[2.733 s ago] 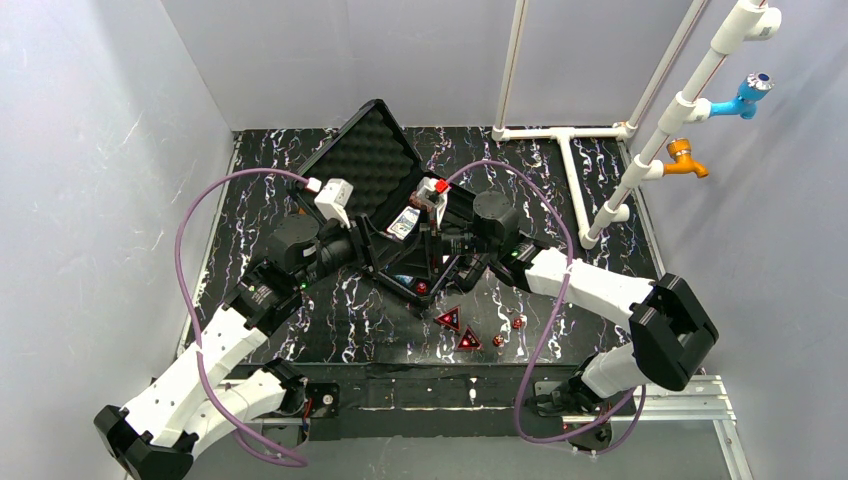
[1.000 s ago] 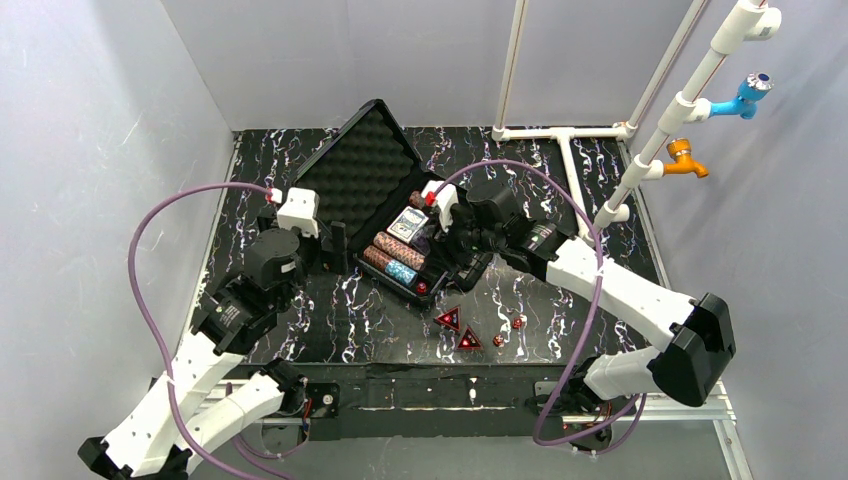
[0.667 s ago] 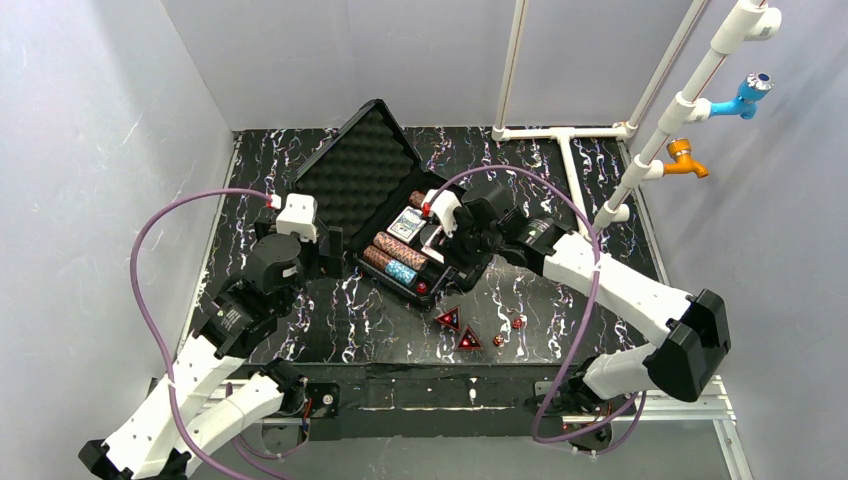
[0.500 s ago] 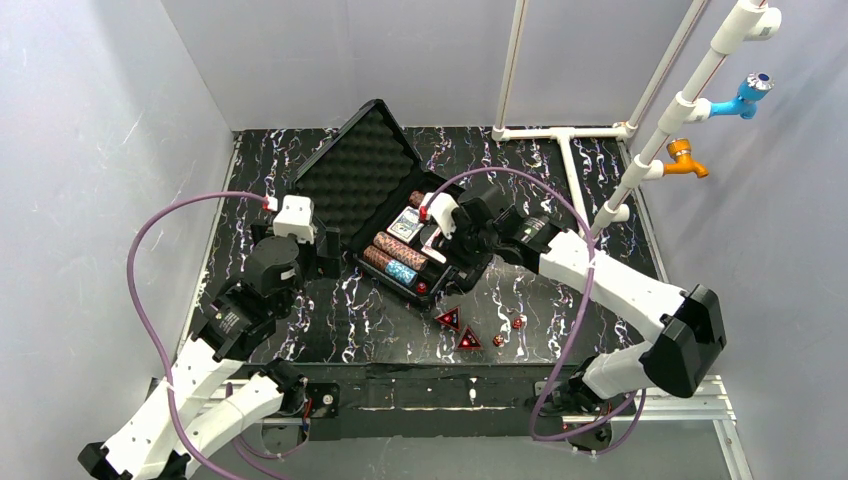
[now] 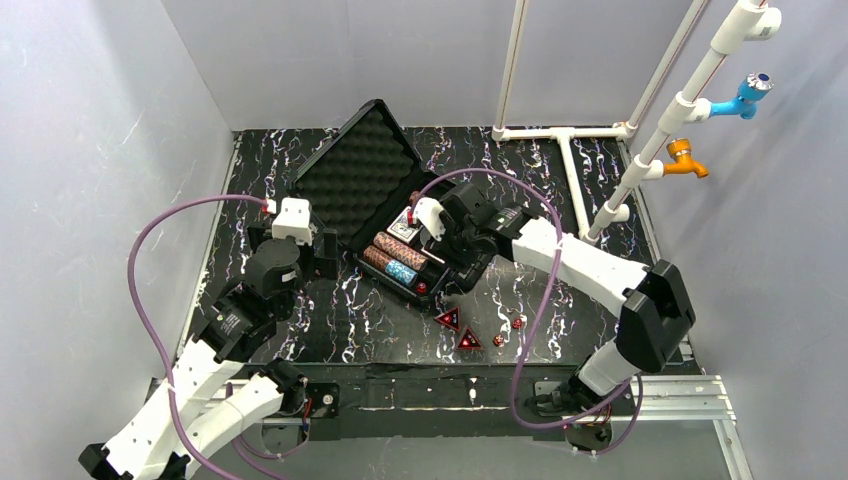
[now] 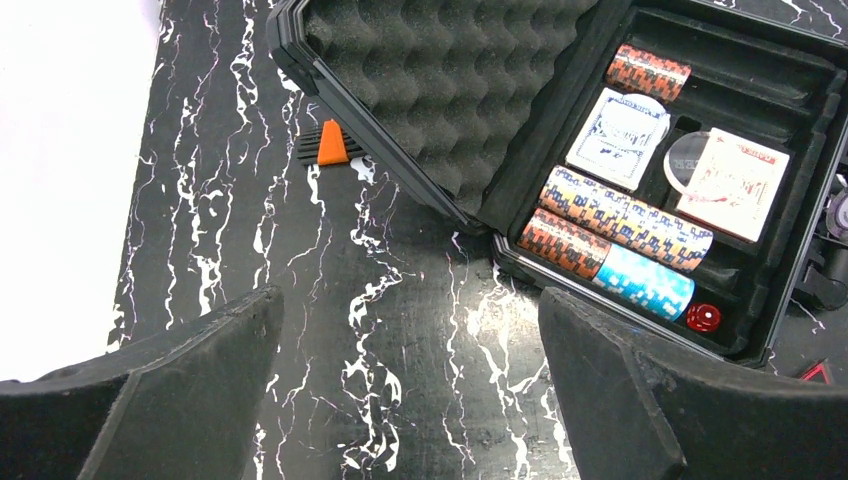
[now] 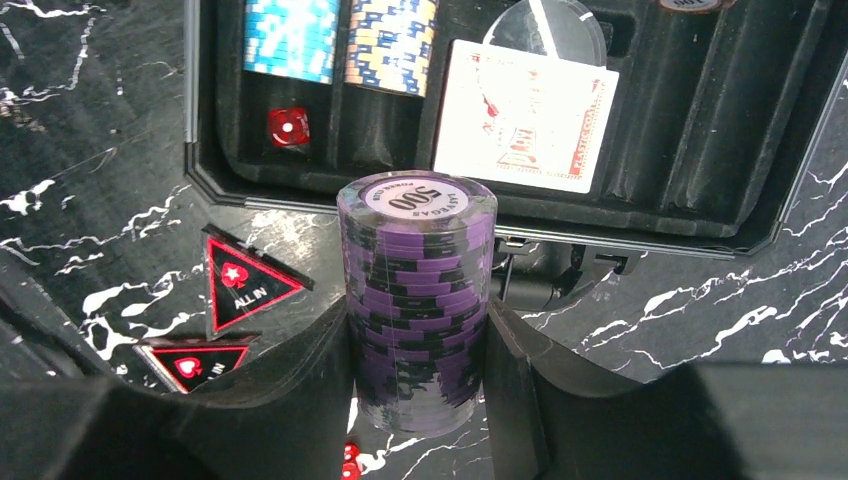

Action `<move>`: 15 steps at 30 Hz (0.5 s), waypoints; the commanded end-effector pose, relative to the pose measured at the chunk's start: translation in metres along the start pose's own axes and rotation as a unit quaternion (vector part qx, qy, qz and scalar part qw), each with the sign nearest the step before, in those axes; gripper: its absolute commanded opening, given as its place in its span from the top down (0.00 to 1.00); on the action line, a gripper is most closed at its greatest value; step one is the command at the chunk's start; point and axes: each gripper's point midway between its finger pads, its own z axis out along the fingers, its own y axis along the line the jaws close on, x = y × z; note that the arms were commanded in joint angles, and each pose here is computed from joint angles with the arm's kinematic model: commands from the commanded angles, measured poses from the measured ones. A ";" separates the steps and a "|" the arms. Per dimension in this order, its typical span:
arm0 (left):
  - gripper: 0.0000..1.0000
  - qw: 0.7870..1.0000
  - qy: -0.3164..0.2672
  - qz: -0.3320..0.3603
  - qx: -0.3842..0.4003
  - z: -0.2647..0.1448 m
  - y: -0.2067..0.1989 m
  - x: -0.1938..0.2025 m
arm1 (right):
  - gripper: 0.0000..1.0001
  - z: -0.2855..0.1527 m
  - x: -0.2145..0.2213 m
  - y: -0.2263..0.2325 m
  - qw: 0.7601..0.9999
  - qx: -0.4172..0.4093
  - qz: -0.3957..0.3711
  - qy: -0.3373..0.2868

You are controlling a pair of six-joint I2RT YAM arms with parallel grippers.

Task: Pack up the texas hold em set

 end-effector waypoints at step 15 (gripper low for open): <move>0.02 1.000 -0.006 0.005 -0.024 -0.001 0.011 0.001 | 0.99 0.019 -0.010 -0.044 0.994 0.096 0.025 0.055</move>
